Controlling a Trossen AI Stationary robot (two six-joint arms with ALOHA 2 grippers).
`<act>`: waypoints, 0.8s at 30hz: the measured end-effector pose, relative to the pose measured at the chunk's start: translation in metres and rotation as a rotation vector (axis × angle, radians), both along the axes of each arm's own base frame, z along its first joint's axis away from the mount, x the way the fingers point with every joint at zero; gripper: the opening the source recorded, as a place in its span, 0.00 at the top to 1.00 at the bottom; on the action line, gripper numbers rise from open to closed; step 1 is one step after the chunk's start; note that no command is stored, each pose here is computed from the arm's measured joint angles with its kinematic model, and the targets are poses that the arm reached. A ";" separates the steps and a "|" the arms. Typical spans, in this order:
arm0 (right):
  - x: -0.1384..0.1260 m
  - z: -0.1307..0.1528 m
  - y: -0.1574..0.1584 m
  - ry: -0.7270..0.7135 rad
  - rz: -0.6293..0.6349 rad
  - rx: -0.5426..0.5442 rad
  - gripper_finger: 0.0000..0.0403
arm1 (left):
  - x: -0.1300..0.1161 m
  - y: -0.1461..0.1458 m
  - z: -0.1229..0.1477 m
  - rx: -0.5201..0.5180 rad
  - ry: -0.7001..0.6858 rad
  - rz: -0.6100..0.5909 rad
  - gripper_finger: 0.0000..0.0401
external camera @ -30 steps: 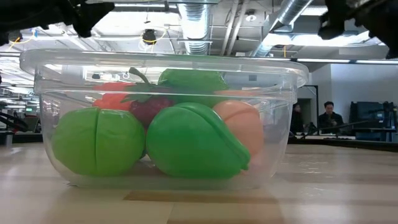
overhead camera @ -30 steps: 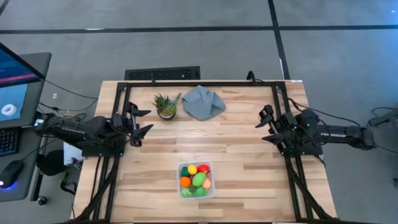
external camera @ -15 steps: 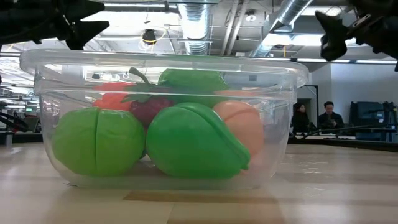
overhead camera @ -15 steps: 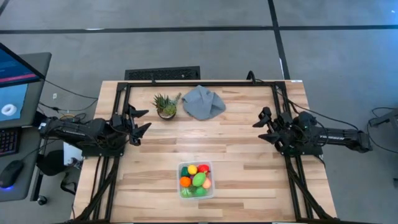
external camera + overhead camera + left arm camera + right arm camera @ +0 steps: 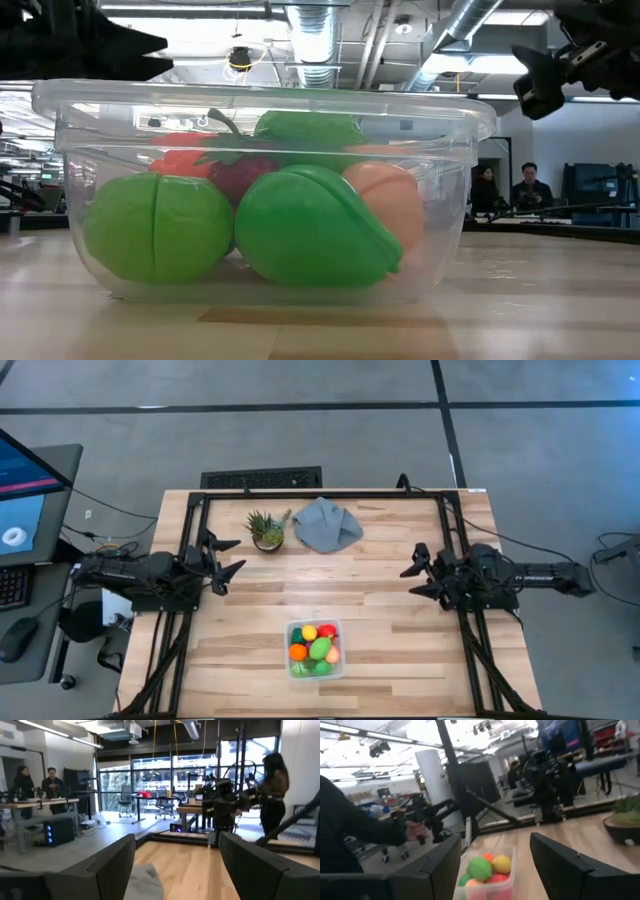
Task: Pick and placing Produce into tupperware
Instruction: Return to Home Position
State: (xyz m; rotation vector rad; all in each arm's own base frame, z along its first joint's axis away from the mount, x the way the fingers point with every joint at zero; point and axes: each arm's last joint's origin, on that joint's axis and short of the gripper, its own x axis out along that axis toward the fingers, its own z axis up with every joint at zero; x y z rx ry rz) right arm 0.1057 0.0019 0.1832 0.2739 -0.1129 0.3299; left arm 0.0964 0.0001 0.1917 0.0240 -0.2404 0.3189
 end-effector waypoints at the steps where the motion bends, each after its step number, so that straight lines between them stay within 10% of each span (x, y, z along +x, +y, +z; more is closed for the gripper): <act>1: 0.000 -0.001 0.001 0.007 0.008 0.001 0.35 | -0.001 0.000 -0.001 0.010 0.010 0.003 0.30; 24: -0.010 -0.012 0.005 0.089 0.034 -0.033 0.35 | -0.002 -0.002 -0.010 0.051 0.095 -0.073 0.30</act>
